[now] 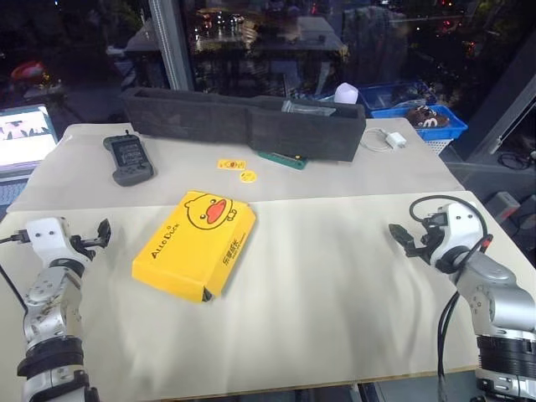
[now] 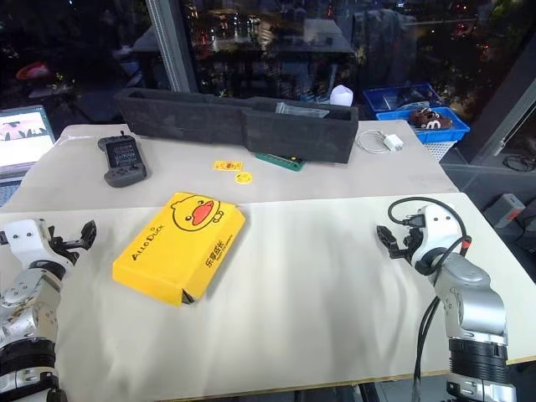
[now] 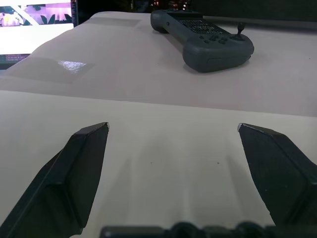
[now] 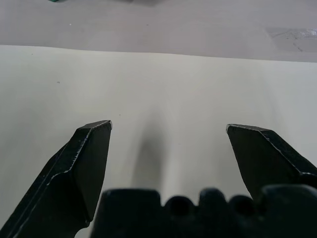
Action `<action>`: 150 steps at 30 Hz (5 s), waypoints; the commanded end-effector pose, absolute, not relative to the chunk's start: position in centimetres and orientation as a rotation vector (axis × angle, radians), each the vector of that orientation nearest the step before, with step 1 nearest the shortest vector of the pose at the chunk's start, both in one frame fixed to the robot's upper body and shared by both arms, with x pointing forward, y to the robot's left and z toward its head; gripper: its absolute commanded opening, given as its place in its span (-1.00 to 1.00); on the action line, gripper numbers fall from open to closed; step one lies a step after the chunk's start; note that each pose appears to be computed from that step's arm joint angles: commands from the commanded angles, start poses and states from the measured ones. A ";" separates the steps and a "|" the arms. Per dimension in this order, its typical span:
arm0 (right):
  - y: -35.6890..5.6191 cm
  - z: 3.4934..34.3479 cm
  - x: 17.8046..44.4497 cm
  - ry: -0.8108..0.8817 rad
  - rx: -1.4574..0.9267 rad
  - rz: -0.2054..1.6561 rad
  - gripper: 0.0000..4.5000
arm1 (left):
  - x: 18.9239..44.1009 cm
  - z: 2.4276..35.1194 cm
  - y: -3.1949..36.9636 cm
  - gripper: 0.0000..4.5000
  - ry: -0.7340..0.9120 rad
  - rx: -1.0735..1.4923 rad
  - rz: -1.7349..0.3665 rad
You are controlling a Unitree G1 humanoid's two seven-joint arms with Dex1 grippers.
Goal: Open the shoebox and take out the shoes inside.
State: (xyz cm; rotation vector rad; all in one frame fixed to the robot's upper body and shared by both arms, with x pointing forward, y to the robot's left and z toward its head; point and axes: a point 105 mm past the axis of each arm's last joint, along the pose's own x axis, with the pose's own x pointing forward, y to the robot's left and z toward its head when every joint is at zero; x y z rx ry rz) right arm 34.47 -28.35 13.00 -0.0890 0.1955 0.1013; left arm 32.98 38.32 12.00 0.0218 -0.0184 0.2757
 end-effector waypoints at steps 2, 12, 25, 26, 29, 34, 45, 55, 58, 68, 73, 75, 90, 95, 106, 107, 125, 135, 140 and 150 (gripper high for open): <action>-29.3 14.3 34.1 0.135 -0.115 0.057 0.96 | 33.7 13.2 38.1 1.00 -0.058 0.061 0.249; -28.4 13.7 34.4 0.162 -0.135 0.101 0.96 | 35.2 12.8 34.9 1.00 0.003 0.164 0.012; -17.2 15.2 29.5 0.255 -0.210 0.819 -0.03 | 30.6 16.9 32.1 0.61 0.178 0.407 -0.601; -16.6 15.2 29.5 0.256 -0.218 0.839 -0.17 | 30.5 17.0 32.0 0.44 0.179 0.415 -0.613; -13.9 15.1 29.4 0.238 -0.212 0.919 -0.61 | 30.6 17.1 31.7 -0.07 0.188 0.438 -0.647; -10.3 13.5 30.3 0.258 -0.269 0.996 -1.00 | 31.1 15.8 33.0 -0.84 0.241 0.464 -0.639; -5.5 9.1 35.0 0.344 -0.411 0.956 -1.00 | 31.8 10.0 30.1 -0.97 0.374 0.698 -0.824; -2.4 12.4 38.4 0.200 -0.419 0.939 -1.00 | 29.5 11.4 22.9 -0.97 0.316 0.691 -1.125; -2.3 12.9 38.9 0.185 -0.422 0.938 -1.00 | 29.0 11.9 21.6 -0.97 0.301 0.690 -1.162; -6.8 13.3 37.9 0.215 -0.491 0.934 -1.00 | 29.0 12.5 24.8 -0.97 0.351 0.673 -1.031; -9.3 13.4 36.5 0.252 -0.523 0.948 -1.00 | 28.7 13.2 27.5 -0.97 0.364 0.648 -0.920; -10.2 13.5 35.9 0.264 -0.532 0.954 -1.00 | 28.6 14.1 29.0 -0.97 0.327 0.593 -0.824; -10.8 12.4 34.4 0.288 -0.402 1.218 -1.00 | 20.5 18.2 29.8 -0.97 0.332 0.104 -0.858; -10.2 11.2 35.5 0.315 -0.386 1.236 -1.00 | 18.9 16.5 29.7 -0.97 0.381 0.124 -0.860; -7.2 11.2 36.2 0.312 -0.362 1.345 -1.00 | 18.1 14.6 27.4 -0.97 0.302 0.179 -0.857; -6.5 11.8 35.9 0.299 -0.352 1.379 -1.00 | 18.1 14.6 27.4 -0.97 0.298 0.168 -0.854; 3.9 25.0 29.3 -0.142 -0.453 1.667 -1.00 | 17.3 14.7 26.4 -0.97 0.304 0.199 -0.866; 15.8 22.1 29.5 -0.137 -0.470 1.674 -1.00 | 16.0 16.6 25.7 -0.97 0.286 0.235 -0.869; 18.8 20.9 29.7 -0.123 -0.483 1.659 -1.00 | 14.3 18.1 25.0 -0.97 0.288 0.246 -0.863; 16.3 21.2 31.0 -0.156 -0.476 1.689 -1.00 | 14.0 20.3 25.1 -0.97 0.236 0.276 -0.790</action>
